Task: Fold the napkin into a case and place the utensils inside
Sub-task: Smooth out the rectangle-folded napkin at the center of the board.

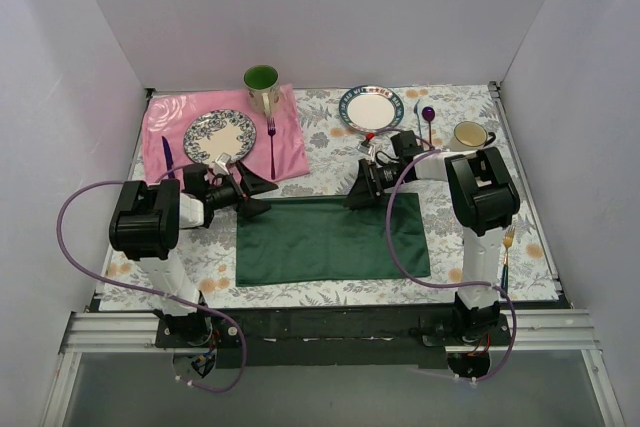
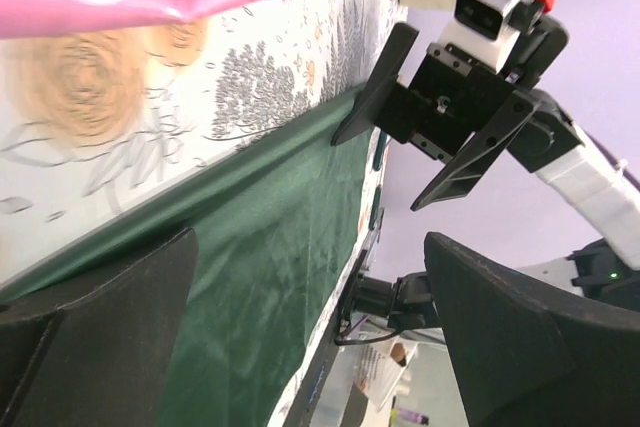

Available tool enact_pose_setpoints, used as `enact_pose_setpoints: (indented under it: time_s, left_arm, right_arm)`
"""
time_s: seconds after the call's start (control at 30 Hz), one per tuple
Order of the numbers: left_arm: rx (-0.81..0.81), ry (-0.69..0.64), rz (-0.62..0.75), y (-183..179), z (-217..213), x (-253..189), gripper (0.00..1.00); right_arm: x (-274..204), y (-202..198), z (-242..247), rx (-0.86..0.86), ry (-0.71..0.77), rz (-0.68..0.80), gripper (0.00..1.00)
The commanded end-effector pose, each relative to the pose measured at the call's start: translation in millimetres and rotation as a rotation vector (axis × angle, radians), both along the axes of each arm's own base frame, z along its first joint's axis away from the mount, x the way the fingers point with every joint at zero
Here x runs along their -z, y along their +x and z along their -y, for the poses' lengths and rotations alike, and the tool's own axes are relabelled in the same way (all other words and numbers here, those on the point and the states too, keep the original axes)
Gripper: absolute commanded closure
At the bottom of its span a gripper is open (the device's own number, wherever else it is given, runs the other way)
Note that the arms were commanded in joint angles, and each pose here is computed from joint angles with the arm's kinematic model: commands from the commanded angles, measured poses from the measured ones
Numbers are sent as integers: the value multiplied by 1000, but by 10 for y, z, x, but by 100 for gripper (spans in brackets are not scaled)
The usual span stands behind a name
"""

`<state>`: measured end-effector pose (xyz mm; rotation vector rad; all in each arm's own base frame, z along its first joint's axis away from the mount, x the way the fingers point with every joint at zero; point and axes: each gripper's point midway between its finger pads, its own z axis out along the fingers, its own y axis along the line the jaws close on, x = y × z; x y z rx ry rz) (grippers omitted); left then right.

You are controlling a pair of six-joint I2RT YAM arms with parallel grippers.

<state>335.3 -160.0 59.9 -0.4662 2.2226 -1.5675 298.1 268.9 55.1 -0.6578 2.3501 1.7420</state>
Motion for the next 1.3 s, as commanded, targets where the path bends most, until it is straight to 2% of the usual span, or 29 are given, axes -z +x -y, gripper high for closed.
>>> enact_pose_setpoints:
  time_s: [0.0, 0.63, 0.87, 0.97, 1.0, 1.1, 1.13, 1.2, 1.27]
  left_arm:
    - [-57, 18, -27, -38, -242, 110, 2]
    - [-84, 42, -45, -43, -410, 215, 2]
    - [-82, 45, -41, -22, -410, 218, 2]
    - [-63, 42, -6, 22, -403, 134, 2]
    - [-51, 39, 23, 47, -394, 42, 2]
    - [10, 78, 124, 171, -356, -233, 2]
    - [48, 131, 221, 205, -343, -363, 2]
    - [86, 212, 257, 302, -357, -548, 2]
    - [159, 349, 348, 302, -376, -696, 2]
  right_arm:
    - [339, -79, 212, 11, -116, -58, 2]
    - [299, 186, 987, 115, -102, -113, 5]
    - [375, 206, 1124, 130, -106, -126, 8]
    - [351, 245, 1221, 149, -116, -120, 16]
    - [253, 286, 1208, 150, -97, -94, 25]
    - [-29, 372, 1191, 154, -85, -26, 35]
    - [-106, 398, 1184, 156, -91, -8, 37]
    - [-266, 463, 1210, 159, -132, 71, 44]
    - [-339, 526, 1249, 163, -179, 130, 46]
